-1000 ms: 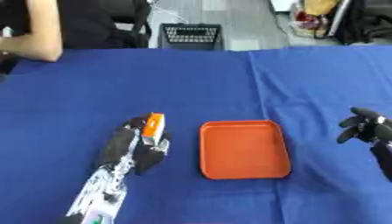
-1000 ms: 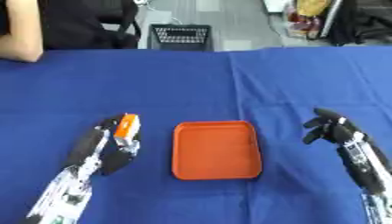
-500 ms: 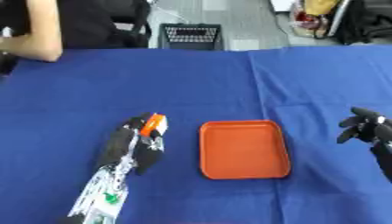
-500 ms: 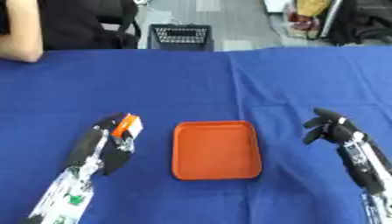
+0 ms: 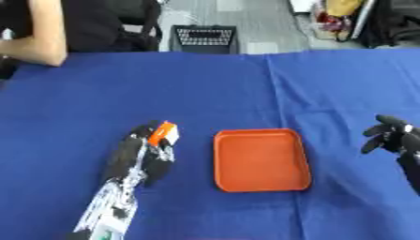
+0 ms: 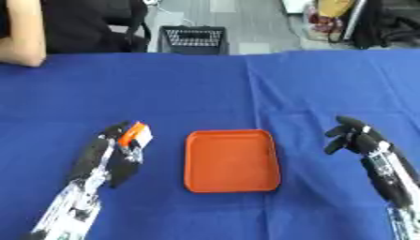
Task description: Pick up objects on the table and place them in the box.
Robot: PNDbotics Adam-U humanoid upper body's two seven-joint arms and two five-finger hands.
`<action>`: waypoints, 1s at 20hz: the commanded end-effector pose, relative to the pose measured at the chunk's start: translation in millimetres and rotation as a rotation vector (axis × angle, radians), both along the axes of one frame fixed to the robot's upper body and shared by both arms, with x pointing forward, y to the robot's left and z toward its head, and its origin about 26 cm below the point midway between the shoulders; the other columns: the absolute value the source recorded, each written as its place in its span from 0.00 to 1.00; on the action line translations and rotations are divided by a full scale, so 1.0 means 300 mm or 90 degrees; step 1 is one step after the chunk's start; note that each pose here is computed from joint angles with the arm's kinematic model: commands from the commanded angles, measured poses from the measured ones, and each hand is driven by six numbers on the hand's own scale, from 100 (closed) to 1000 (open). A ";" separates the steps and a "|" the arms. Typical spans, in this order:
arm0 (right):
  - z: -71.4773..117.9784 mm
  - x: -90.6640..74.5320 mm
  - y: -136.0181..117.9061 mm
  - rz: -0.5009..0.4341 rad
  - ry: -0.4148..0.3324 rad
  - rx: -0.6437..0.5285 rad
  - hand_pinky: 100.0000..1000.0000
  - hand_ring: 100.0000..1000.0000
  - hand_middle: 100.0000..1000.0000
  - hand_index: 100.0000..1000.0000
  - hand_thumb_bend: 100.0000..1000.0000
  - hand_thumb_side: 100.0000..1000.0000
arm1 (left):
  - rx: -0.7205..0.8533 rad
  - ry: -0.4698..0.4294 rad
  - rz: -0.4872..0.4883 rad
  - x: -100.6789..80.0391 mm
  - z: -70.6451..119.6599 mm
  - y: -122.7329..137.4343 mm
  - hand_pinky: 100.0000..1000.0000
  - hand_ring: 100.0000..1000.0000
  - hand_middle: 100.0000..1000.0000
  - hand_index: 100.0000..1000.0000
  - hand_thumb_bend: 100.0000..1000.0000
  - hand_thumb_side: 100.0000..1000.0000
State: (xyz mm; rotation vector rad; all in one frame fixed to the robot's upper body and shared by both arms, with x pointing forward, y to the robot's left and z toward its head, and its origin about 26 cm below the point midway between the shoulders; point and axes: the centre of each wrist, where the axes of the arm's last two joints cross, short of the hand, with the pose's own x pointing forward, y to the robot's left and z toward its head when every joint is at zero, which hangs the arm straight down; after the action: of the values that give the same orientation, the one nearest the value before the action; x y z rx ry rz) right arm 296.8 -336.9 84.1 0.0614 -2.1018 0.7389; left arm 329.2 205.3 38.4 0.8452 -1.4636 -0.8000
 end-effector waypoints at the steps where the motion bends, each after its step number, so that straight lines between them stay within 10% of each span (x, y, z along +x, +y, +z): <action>1: 0.024 0.003 -0.008 0.001 -0.013 -0.011 0.51 0.50 0.63 0.89 0.00 0.93 | -0.006 -0.022 -0.002 0.011 0.030 -0.009 1.00 1.00 0.71 1.00 0.00 0.37; 6: 0.024 0.003 -0.008 0.001 -0.013 -0.011 0.51 0.50 0.63 0.89 0.00 0.93 | 0.007 -0.026 -0.005 0.012 0.038 -0.006 1.00 1.00 0.69 1.00 0.00 0.19; 20: 0.025 0.002 -0.009 0.001 -0.013 -0.011 0.51 0.50 0.63 0.89 0.00 0.93 | 0.012 -0.036 -0.005 0.011 0.049 -0.004 1.00 1.00 0.66 1.00 0.00 0.17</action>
State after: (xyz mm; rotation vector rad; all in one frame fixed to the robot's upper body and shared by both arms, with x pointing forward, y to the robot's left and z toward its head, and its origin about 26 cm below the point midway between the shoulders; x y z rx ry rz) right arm 296.8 -336.9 84.1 0.0614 -2.1018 0.7389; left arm 330.2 203.1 42.3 0.8591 -1.4764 -0.8069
